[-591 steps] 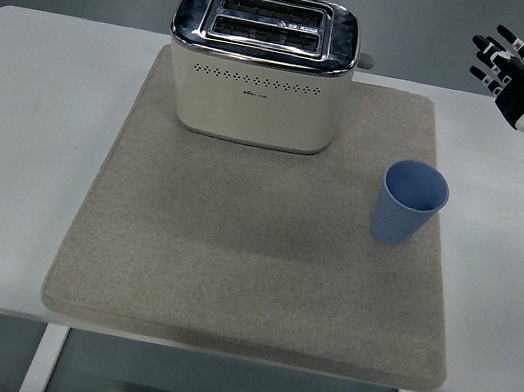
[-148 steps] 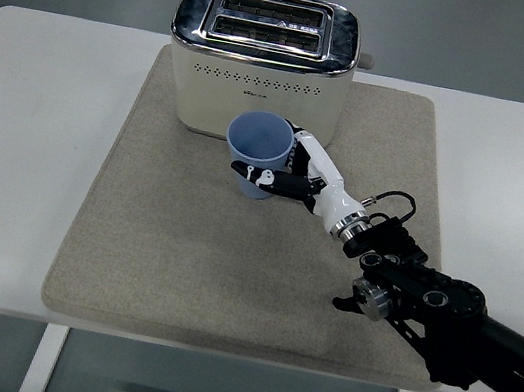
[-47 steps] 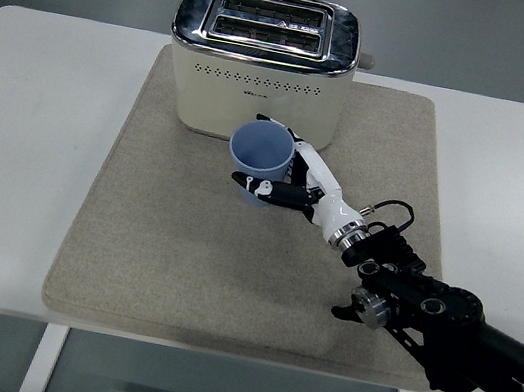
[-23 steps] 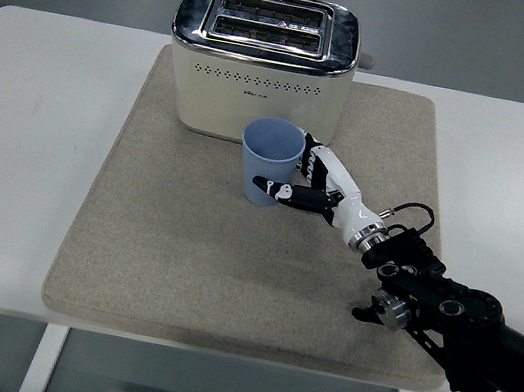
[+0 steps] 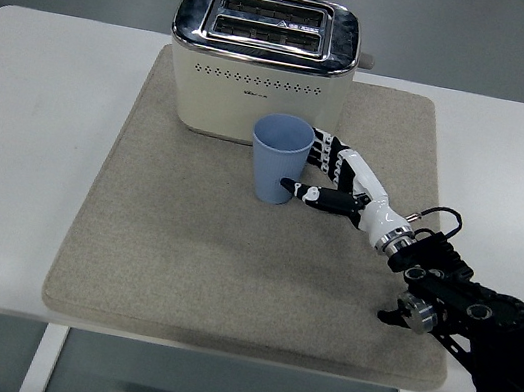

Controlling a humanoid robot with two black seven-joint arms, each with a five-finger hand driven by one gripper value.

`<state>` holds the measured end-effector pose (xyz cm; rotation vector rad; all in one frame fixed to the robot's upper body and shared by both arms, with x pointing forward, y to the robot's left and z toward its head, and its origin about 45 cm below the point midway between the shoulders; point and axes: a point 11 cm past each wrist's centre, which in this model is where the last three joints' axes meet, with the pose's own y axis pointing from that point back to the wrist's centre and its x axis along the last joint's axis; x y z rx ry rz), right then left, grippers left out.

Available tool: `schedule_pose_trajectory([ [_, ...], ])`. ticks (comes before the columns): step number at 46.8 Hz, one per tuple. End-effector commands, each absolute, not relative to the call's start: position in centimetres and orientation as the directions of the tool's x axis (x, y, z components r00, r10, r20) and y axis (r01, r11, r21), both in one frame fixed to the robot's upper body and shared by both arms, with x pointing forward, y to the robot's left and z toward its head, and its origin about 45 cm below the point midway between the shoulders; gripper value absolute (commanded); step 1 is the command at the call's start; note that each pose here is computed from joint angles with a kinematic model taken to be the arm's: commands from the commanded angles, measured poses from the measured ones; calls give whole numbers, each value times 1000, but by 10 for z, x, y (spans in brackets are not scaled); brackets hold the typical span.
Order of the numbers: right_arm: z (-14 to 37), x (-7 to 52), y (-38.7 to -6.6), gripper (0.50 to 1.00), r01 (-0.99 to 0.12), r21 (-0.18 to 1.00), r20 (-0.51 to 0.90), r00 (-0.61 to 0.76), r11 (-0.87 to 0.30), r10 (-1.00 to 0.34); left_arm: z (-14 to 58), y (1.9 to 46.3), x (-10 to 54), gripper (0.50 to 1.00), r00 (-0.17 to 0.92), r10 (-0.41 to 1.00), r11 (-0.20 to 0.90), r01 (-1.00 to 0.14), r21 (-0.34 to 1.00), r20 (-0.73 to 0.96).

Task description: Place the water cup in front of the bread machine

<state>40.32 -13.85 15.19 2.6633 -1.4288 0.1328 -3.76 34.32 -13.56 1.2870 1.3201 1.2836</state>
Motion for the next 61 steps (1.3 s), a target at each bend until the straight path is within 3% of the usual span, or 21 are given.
schedule_pose_trajectory([
  [1, 153, 403, -144, 921, -837, 60, 135, 547, -544, -826, -136, 343, -38, 1000, -92, 993, -64, 101, 993, 73],
  [22, 158, 403, -176, 921, -855, 67, 152, 518, -515, -842, -136, 343, -38, 1000, -92, 993, -64, 102, 993, 73],
  [49, 175, 407, -246, 923, -895, 80, 209, 445, -438, -871, -136, 343, -38, 1000, -92, 993, -64, 102, 993, 73],
  [61, 182, 414, -256, 921, -907, 101, 145, 421, -409, -896, -136, 343, -38, 1000, -92, 993, -64, 102, 993, 73],
])
